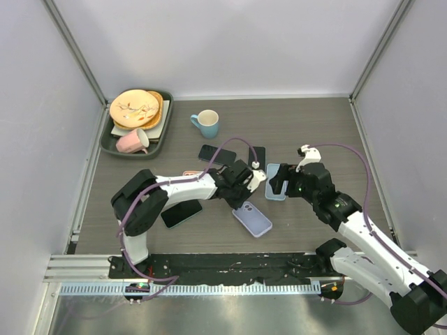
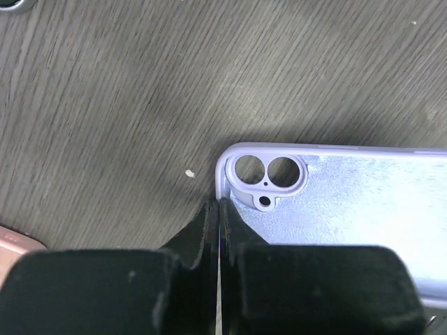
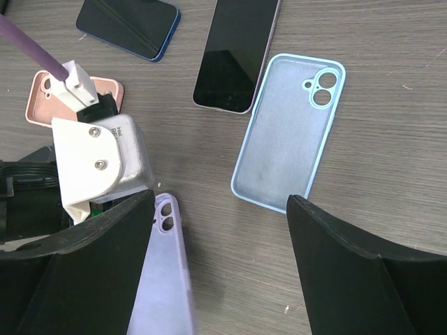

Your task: Put the phone into the phone case

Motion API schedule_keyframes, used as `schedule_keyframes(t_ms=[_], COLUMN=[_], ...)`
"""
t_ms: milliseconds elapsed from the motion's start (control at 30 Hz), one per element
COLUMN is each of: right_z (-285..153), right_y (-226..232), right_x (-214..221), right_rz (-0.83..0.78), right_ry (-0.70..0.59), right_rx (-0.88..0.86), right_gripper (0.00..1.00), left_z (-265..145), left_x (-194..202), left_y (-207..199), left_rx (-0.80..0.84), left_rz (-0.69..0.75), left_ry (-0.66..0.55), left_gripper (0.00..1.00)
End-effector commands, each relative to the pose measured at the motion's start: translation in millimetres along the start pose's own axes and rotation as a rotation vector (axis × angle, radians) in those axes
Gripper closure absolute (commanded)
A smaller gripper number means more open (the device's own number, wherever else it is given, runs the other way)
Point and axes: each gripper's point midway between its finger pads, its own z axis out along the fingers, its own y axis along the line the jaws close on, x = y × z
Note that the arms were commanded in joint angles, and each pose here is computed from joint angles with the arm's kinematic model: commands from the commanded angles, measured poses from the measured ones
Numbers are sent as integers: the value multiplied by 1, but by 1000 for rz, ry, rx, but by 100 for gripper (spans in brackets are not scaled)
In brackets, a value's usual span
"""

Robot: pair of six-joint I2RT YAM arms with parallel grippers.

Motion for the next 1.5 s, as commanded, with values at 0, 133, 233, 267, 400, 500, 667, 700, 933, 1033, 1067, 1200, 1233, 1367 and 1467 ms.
schedule_keyframes(t_ms=[0,133,233,267,400,500,667,700,933,1033,1067,1200,1233,1367,1467], right_z=[-5,-4,-3,-3,-1,3,11,13,17,19,20,24,25,28,30], right_y=[1,2,5,5,7,9,15,15,17,20,20,23,22,22,26], right_x=[-19,-21,-22,-23,-22,-21,-18,-16,-12,-13,-13,-9,-9,-7,-2], right_rz=[15,19,19,18,17,18,21,20,15,11,10,9,10,6,4], right_ry=[-72,-72,-68,-70,-67,-59,-40,-27,-11,-5,-3,10,12,21,44], right_rx=[5,3,-5,-7,-18,-28,-52,-52,-61,-72,-77,-90,-88,-82,-109], right_gripper=[19,20,20,20,20,20,20,20,19,19,19,18,18,18,18], left_z=[0,-18,-28,-35,-46,-51,-46,-42,-48,-56,-58,-73,-77,-87,-80], left_x=[4,-10,-6,-7,16,29,42,51,40,36,37,34,36,39,37], left_y=[7,8,17,16,19,19,14,11,-22,-26,-25,-13,-10,-2,-2], left_rx=[-68,-110,-195,-201,-270,-301,-291,-294,-315,-358,-368,-420,-438,-470,-443], left_rz=[-82,-192,-325,-354,-529,-717,-986,-1035,-932,-872,-860,-799,-780,-722,-692], left_ry=[-1,-56,-59,-70,-67,-104,-205,-199,-232,-243,-242,-280,-279,-282,-272], left_gripper=[100,100,100,100,100,100,100,100,73,42,39,36,35,41,46])
